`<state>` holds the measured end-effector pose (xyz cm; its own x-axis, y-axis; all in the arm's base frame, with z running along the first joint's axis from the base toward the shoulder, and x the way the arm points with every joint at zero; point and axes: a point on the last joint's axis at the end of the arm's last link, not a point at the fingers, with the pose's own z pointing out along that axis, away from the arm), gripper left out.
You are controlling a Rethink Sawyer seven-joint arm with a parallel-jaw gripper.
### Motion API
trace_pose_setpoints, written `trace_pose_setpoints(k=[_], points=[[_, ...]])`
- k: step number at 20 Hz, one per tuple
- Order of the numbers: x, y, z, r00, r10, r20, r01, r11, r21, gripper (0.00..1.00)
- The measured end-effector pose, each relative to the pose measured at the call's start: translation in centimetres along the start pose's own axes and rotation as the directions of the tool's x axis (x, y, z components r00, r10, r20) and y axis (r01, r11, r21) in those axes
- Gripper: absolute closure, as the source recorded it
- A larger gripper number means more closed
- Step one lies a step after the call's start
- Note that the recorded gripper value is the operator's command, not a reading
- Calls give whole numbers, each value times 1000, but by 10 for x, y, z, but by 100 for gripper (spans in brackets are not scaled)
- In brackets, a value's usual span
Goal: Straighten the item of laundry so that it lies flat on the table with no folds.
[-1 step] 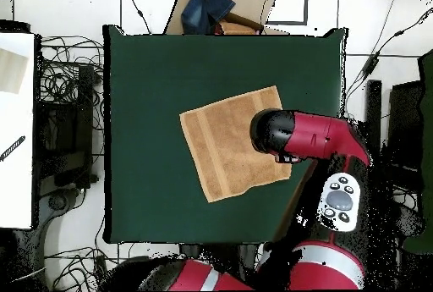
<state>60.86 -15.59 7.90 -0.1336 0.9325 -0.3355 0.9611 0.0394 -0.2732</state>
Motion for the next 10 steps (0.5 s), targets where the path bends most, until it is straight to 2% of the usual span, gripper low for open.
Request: trace_pose_setpoints(k=[10], points=[[17,0,12,1000,-27,-4,27,999,22,0]])
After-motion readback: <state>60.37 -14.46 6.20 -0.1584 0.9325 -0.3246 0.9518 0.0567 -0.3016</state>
